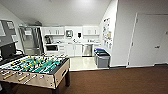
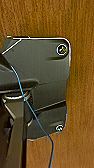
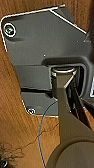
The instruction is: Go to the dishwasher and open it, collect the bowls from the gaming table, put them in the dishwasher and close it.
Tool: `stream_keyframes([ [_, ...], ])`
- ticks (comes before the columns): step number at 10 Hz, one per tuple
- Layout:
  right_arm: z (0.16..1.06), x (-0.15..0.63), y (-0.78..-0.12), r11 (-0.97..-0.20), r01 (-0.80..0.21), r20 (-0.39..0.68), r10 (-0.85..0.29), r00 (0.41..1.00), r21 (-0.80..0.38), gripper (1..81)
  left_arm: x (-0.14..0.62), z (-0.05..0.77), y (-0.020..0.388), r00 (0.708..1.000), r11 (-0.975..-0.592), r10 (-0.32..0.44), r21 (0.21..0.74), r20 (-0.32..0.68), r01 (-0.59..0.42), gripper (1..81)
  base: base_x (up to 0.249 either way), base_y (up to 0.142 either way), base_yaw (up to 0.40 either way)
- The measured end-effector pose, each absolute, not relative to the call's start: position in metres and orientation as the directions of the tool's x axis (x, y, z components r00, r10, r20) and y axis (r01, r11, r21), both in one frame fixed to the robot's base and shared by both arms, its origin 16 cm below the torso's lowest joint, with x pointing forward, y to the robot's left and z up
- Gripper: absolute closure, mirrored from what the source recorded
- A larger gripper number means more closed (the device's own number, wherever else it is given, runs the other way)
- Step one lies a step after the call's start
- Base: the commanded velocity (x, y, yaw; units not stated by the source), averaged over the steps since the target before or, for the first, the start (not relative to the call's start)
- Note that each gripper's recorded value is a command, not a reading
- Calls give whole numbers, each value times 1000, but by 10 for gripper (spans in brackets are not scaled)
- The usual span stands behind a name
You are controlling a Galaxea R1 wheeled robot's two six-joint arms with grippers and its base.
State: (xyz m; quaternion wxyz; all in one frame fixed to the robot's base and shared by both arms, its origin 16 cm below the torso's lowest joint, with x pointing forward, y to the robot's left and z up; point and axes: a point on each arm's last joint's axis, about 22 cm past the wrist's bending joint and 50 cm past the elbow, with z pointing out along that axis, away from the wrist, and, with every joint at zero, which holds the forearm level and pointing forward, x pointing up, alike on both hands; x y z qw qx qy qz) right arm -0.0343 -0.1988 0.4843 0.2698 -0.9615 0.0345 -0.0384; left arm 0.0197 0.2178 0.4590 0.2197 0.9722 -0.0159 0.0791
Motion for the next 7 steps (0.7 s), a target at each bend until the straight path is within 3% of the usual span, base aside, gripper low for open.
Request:
stream_keyframes([
  [2, 479, -17, -205, -864, -39, 83, -93, 992, -502, 10, 44, 462, 217, 980, -902, 11, 425, 200, -76, 10, 200, 0, 0],
  [7, 475, -27, -205, -869, -34, 73, -81, 994, -494, 10, 31, 461, 217, 984, -902, 9, 426, 179, -69, 10, 219, 0, 0],
])
